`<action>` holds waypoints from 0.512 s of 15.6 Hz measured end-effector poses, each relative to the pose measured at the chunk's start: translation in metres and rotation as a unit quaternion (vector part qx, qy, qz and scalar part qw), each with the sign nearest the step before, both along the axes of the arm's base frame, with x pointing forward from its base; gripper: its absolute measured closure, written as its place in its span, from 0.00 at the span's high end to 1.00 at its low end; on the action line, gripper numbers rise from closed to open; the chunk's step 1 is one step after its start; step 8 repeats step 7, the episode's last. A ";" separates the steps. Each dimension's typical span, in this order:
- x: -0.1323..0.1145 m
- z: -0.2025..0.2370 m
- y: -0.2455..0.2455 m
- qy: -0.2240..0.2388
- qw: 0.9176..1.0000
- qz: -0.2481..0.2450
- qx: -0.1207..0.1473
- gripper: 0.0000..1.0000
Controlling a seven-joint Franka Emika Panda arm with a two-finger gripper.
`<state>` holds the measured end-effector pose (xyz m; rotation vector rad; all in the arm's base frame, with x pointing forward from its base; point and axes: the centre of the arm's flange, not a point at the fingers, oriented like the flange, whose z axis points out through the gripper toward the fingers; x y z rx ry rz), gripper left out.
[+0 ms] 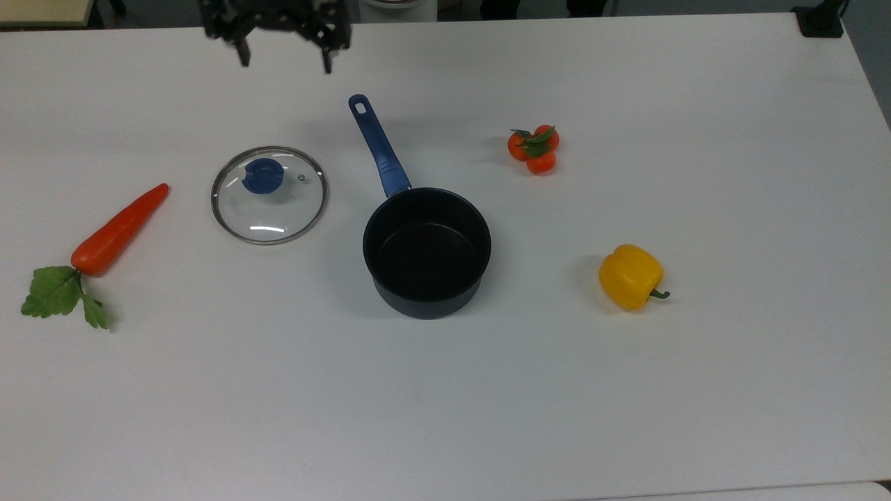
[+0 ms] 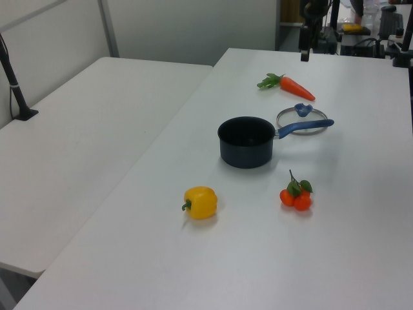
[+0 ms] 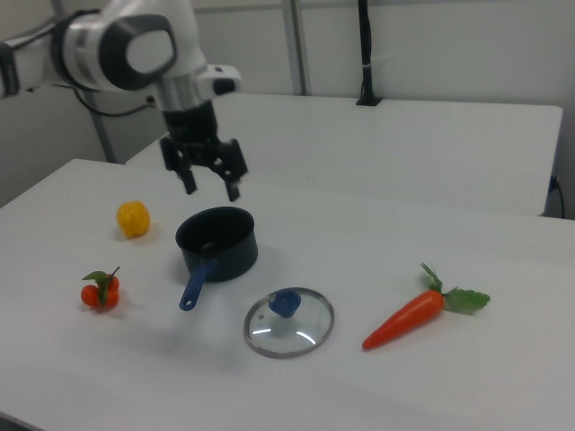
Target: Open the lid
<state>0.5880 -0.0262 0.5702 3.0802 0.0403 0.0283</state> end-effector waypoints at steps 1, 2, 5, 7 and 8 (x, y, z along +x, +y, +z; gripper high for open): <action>-0.007 0.009 0.013 0.004 1.000 0.009 -0.003 1.00; -0.015 0.017 0.025 0.011 1.000 0.017 -0.005 1.00; -0.027 0.028 0.036 0.021 1.000 0.022 -0.007 1.00; -0.029 0.029 0.033 0.024 1.000 0.019 -0.007 1.00; -0.029 0.029 0.033 0.024 1.000 0.019 -0.007 1.00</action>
